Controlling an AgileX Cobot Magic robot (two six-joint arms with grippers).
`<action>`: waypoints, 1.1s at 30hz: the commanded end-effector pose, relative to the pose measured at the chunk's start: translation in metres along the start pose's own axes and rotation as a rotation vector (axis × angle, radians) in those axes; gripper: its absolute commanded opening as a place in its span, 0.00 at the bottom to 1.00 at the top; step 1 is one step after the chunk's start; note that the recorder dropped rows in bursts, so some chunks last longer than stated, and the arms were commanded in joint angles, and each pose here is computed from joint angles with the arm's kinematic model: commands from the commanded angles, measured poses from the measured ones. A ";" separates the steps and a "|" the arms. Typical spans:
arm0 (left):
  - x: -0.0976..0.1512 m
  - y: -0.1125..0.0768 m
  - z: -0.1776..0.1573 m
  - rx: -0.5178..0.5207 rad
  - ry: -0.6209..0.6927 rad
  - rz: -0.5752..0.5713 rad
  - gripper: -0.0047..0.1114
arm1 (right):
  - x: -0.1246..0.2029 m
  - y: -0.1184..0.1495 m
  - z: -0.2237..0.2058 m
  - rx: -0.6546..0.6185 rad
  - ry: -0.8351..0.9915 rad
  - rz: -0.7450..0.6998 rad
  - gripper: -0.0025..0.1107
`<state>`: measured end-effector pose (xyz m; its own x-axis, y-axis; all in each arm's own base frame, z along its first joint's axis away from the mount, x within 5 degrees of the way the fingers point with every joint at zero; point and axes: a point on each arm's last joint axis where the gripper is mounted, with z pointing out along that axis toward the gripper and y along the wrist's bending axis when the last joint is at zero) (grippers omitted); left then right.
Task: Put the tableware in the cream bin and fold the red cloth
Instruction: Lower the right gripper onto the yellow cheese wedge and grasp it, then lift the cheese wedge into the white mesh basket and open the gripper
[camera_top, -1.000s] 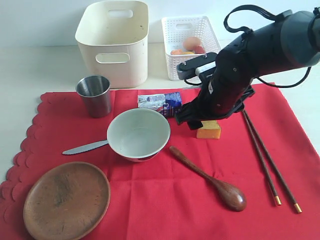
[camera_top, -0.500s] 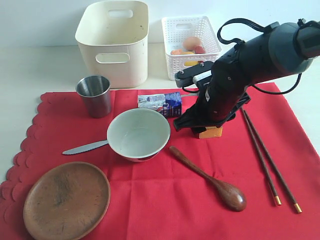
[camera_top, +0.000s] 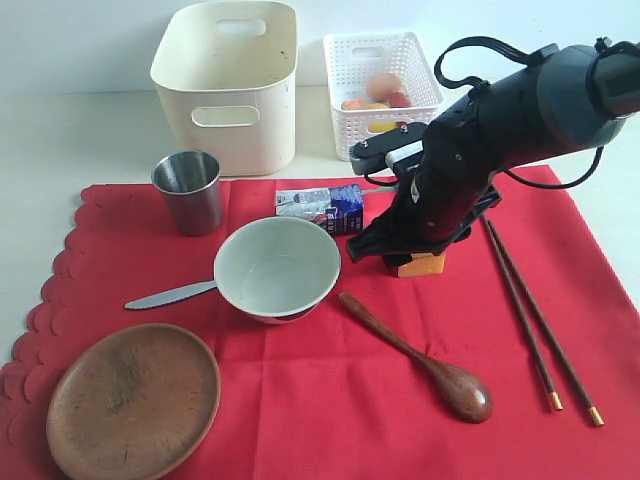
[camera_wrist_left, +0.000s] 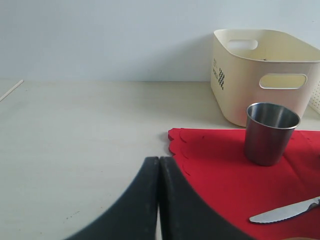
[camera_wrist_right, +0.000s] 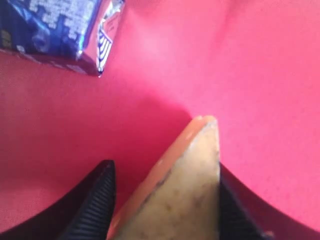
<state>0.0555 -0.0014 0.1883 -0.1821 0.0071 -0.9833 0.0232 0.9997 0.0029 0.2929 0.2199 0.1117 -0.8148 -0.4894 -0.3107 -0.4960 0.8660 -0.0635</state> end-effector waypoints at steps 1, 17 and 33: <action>-0.002 0.000 -0.001 0.004 -0.015 0.000 0.06 | -0.001 0.001 -0.002 0.002 0.000 -0.008 0.22; -0.002 0.000 -0.001 0.004 -0.015 0.000 0.06 | -0.017 -0.010 -0.094 0.011 -0.208 -0.028 0.02; -0.002 0.000 -0.001 0.004 -0.015 0.000 0.06 | -0.068 -0.046 -0.141 0.165 -0.472 -0.031 0.02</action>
<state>0.0555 -0.0014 0.1883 -0.1821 0.0071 -0.9833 0.0232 0.9997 0.0029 0.3131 0.2065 0.2675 -0.5625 -0.4656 -0.6832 -0.4666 0.8609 -0.2026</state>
